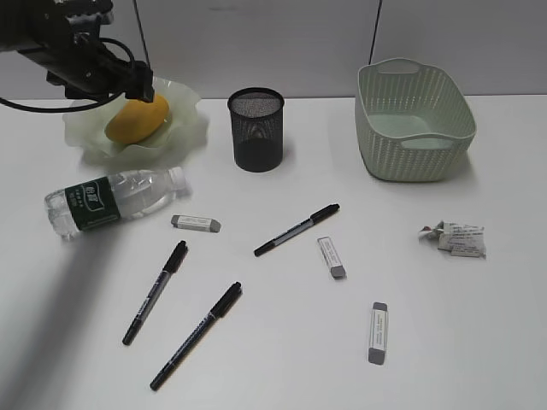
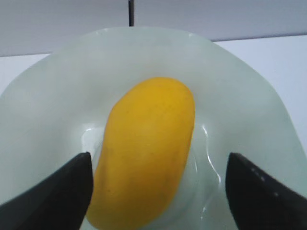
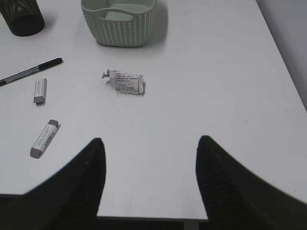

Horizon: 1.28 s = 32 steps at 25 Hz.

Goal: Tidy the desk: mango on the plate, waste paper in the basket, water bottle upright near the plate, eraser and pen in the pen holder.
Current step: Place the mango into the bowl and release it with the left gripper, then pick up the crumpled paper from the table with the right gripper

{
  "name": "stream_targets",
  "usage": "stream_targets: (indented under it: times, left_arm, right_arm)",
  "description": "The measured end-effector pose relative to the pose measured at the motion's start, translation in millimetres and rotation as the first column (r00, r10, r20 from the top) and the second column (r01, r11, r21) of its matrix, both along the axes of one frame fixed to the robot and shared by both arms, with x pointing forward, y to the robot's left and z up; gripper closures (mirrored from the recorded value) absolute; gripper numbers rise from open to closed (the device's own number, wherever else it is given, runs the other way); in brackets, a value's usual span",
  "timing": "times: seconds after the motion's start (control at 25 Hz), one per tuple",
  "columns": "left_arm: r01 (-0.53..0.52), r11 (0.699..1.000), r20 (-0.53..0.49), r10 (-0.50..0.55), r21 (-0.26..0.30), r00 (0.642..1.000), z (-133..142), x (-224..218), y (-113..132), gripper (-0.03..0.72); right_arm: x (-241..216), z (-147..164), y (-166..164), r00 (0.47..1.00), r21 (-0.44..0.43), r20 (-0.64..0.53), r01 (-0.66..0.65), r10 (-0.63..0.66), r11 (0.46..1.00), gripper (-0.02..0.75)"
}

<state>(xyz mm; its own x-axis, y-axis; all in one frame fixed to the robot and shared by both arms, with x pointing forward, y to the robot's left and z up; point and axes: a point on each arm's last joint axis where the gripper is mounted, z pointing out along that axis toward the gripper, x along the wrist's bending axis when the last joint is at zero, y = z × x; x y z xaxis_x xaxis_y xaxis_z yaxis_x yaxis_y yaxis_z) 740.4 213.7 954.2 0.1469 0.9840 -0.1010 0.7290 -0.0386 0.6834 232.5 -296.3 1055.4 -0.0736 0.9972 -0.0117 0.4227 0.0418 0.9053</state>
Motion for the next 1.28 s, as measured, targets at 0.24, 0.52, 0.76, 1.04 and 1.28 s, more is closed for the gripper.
stream_targets:
  times: [0.24,0.52,0.76,1.04,1.28]
  left_arm:
    - [0.032,0.999,-0.073,-0.032,0.008,0.997,54.3,-25.4,2.0,0.057]
    - [0.069,0.995,-0.407,-0.036,0.067,0.913,106.9,-87.9,9.6,0.085]
    - [0.056,0.990,-0.397,-0.001,0.126,0.918,130.3,-101.0,24.5,0.100]
    - [-0.069,0.990,-0.398,0.112,0.121,0.911,130.6,-96.7,74.7,0.104]
    - [-0.074,0.988,-0.383,0.120,0.133,0.916,147.7,-130.4,77.9,0.120]
  right_arm:
    - [0.0,0.0,0.0,1.000,0.000,0.000,0.000,0.000,1.000,0.260]
    - [0.0,0.0,0.0,1.000,0.000,0.000,0.000,0.000,1.000,0.260]
    - [0.0,0.0,0.0,1.000,0.000,0.000,0.000,0.000,1.000,0.260]
    - [0.0,0.0,0.0,1.000,0.000,0.000,0.000,0.000,1.000,0.260]
    - [0.0,0.0,0.0,1.000,0.000,0.000,0.000,0.000,1.000,0.260]
